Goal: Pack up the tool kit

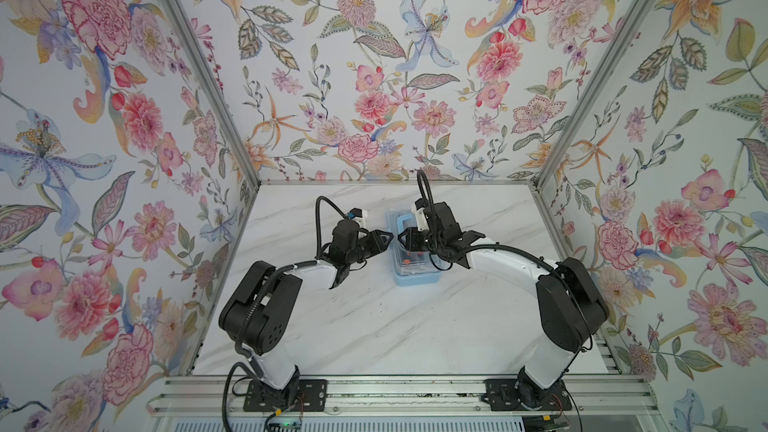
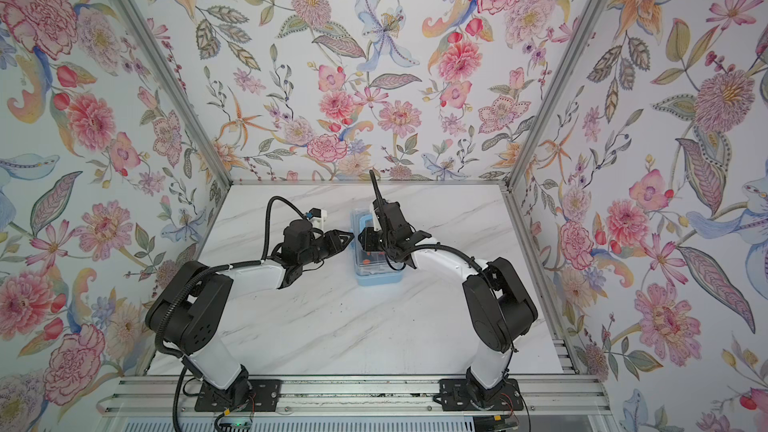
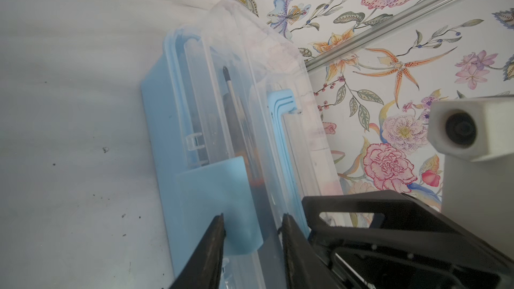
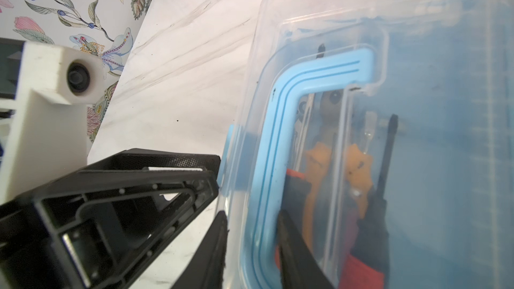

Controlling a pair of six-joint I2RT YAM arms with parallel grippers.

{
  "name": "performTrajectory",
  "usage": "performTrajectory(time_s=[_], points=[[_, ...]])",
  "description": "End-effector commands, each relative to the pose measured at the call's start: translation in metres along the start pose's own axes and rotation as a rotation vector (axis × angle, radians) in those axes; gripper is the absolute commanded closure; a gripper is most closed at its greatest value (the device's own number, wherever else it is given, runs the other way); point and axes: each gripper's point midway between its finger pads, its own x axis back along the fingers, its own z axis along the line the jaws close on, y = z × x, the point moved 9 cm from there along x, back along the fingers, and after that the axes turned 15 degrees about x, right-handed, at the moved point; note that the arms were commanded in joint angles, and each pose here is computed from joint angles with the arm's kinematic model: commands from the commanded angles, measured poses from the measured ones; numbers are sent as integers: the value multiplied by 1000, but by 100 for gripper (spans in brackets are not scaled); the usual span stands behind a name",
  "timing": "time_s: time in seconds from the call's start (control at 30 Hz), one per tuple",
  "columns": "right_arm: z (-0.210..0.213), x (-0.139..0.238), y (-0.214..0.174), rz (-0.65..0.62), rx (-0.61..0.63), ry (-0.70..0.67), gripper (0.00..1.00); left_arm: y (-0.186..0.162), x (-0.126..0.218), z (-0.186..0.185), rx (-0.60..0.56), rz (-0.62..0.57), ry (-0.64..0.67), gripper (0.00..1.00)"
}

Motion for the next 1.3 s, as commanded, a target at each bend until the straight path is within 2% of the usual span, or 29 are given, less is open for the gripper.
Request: performTrajectory(time_s=[0.0,0.2,0.4,1.0,1.27], points=[[-1,-14,-28,120,-32,21,68,-13,-4,-8,0,79,-85,64],[-2,-14,-28,123,-32,17,68,-16,-6,2,8,90,-45,65],[-2,-14,-28,127,-34,16,68,-18,-12,16,6,110,52,66],[-1,-18,-31,141,-34,15,68,-21,-24,29,16,148,74,70],[2,-20,-31,152,-27,17,68,-14,-26,26,-101,167,182,65]])
